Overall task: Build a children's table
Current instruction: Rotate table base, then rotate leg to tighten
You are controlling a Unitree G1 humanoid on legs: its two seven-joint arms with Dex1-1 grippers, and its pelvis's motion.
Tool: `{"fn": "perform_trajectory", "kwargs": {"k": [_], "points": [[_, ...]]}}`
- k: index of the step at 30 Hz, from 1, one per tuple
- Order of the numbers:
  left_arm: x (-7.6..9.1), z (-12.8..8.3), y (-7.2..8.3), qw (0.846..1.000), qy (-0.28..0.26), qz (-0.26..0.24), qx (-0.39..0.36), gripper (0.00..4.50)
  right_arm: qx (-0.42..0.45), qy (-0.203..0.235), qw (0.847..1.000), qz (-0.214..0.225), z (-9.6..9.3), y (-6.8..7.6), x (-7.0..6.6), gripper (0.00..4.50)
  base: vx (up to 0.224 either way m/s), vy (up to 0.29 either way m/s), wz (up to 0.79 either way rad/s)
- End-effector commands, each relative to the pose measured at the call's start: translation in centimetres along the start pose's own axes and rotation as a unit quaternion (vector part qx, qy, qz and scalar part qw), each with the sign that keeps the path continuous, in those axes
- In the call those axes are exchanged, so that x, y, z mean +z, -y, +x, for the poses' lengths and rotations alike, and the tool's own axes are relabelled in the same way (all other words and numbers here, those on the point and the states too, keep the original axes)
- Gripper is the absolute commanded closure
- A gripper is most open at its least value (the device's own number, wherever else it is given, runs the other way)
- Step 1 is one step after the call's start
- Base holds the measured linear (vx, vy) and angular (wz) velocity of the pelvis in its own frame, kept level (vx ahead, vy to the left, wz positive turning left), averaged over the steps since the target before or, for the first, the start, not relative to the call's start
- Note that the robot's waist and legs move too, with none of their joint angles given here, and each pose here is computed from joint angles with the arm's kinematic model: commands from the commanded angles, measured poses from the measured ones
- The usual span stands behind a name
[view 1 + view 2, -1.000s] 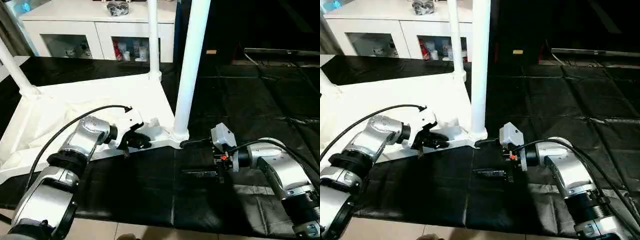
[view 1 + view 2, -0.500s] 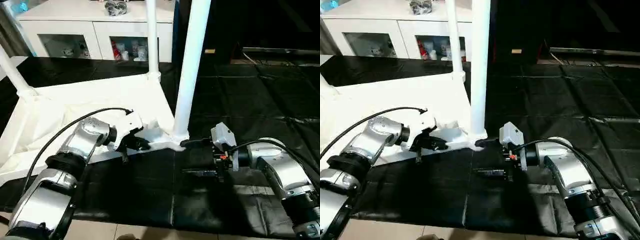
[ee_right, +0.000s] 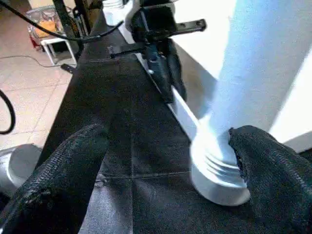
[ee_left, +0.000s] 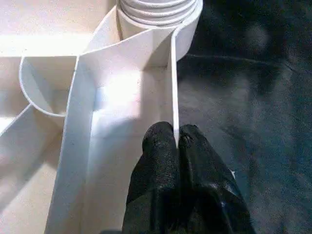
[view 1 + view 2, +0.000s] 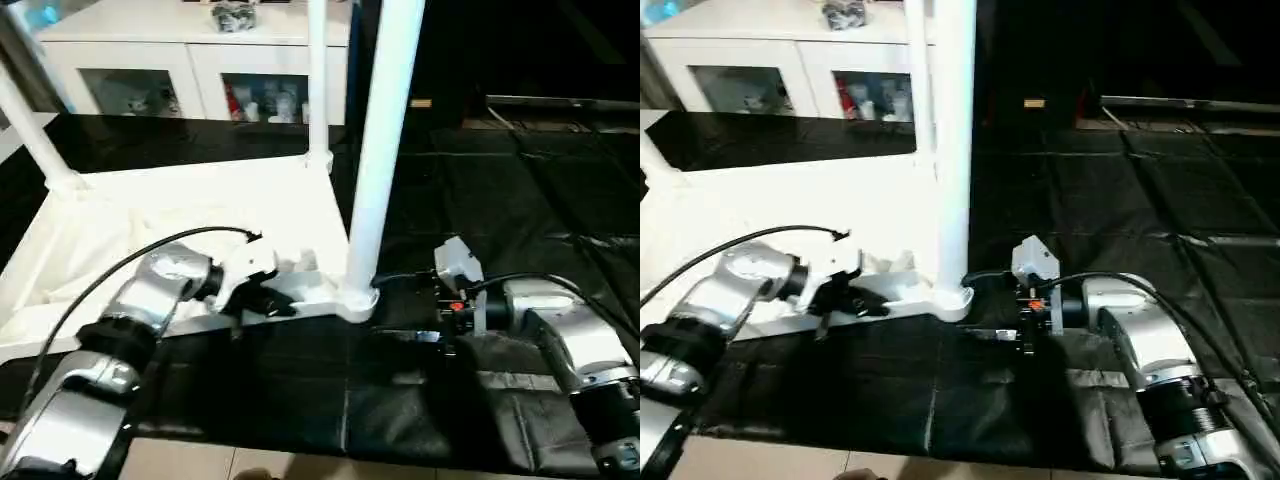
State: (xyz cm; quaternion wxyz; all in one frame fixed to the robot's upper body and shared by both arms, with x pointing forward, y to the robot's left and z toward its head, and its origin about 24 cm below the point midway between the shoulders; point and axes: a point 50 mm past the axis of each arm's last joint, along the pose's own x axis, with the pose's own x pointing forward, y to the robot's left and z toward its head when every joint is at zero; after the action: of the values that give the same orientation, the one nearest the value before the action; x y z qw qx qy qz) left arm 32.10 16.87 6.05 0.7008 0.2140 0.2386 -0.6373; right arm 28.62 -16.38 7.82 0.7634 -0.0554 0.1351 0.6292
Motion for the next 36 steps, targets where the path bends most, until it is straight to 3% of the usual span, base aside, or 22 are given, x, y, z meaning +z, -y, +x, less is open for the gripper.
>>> {"fn": "perform_trajectory", "kwargs": {"k": [1, 5, 11, 25, 28, 30, 36], "points": [[-0.4, 0.3, 0.8, 0.999, -0.013, 0.007, -0.042, 4.42, -0.004, -0.002, 1.000, -0.011, 0.1, 0.4, 0.4, 0.00, 0.000, 0.000, 0.00], [-0.7, 0.2, 1.7, 0.997, -0.025, 0.021, -0.070, 4.42, -0.009, 0.007, 1.000, 0.004, 0.6, 1.1, 0.2, 0.00, 0.000, 0.000, 0.00], [-0.9, 0.2, 2.0, 0.996, -0.031, 0.030, -0.075, 4.47, 0.027, 0.011, 0.999, 0.032, 1.5, 1.1, -0.3, 0.18, 0.000, 0.000, 0.00], [-0.7, 0.2, 2.1, 0.997, -0.032, 0.035, -0.062, 4.50, 0.084, 0.013, 0.994, 0.063, 3.3, 1.5, -0.8, 1.37, 0.000, 0.000, 0.00], [-0.8, 0.1, 2.0, 0.998, -0.033, 0.029, -0.055, 4.50, 0.093, 0.016, 0.993, 0.068, 3.4, 1.5, -0.8, 1.46, 0.000, 0.000, 0.00], [-0.9, 0.1, 2.0, 0.998, -0.033, 0.025, -0.053, 4.50, 0.096, 0.020, 0.993, 0.072, 3.5, 1.5, -0.8, 1.82, 0.000, 0.000, 0.00], [-1.2, 0.2, 1.5, 0.999, -0.033, -0.005, -0.016, 4.50, 0.093, 0.031, 0.992, 0.076, 4.0, 1.4, -1.0, 2.23, 0.000, 0.000, 0.00]]}}
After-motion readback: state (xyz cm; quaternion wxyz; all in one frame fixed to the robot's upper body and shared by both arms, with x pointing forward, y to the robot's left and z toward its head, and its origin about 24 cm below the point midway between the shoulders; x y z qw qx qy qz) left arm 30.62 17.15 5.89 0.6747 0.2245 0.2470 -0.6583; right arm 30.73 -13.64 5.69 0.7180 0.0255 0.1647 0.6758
